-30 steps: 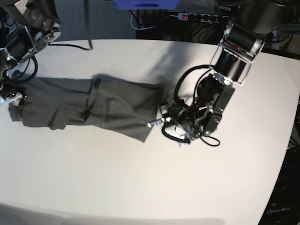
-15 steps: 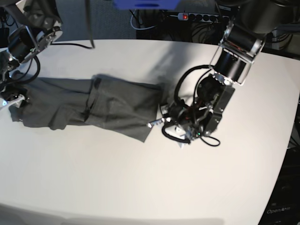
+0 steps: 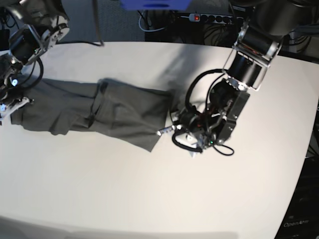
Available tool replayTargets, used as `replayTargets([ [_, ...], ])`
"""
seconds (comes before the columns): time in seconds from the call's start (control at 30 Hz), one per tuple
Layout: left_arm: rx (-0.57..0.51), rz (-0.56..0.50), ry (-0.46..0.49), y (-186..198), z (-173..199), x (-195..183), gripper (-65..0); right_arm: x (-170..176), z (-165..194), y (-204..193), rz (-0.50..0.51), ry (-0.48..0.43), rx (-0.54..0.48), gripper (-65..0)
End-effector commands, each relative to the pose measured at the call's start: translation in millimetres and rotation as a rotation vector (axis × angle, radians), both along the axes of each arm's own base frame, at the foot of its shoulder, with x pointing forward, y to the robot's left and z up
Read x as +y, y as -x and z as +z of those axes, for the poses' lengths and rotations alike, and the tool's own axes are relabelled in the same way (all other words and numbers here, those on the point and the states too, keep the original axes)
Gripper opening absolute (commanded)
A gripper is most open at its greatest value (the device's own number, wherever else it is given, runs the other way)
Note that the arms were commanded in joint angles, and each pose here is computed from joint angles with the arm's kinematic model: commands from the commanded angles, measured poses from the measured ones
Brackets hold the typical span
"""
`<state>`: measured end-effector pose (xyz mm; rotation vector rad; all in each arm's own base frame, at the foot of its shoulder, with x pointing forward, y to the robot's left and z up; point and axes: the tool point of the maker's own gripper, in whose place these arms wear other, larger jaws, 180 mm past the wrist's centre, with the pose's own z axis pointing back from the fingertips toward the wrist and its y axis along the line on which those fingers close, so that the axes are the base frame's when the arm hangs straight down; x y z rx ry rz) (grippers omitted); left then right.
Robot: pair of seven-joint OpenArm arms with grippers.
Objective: Fold the T-shirt properly
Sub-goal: 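Release the strip end with the right gripper and lift it, then grasp the strip end with the right gripper and fold it toward the left gripper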
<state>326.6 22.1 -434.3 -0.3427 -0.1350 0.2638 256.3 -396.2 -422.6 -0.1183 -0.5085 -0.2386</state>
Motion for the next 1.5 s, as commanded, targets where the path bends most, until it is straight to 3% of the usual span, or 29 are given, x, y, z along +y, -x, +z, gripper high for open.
replayTargets([
  [0.0,-0.026,0.007,-0.015,-9.0,5.5,3.3,-62.3,-14.9,28.0,-13.5,0.004,0.071,-0.061,-64.3],
  [0.27,-0.023,0.006,-0.014,-7.7,4.5,3.2,-62.3,-0.3,67.5,-11.3,0.041,0.199,-0.076,-64.3],
  [0.53,-0.008,0.003,-0.011,0.7,-0.7,2.1,-62.3,25.0,65.5,6.9,0.053,0.209,-0.034,-64.3],
  [0.77,-0.005,0.002,-0.012,2.2,-1.8,1.8,-62.3,57.1,78.9,14.5,0.132,0.27,-0.052,-64.3],
  [1.47,-0.004,-0.003,-0.013,3.0,-2.2,1.6,-62.3,116.2,71.7,-1.3,0.348,0.248,-0.062,-64.3],
])
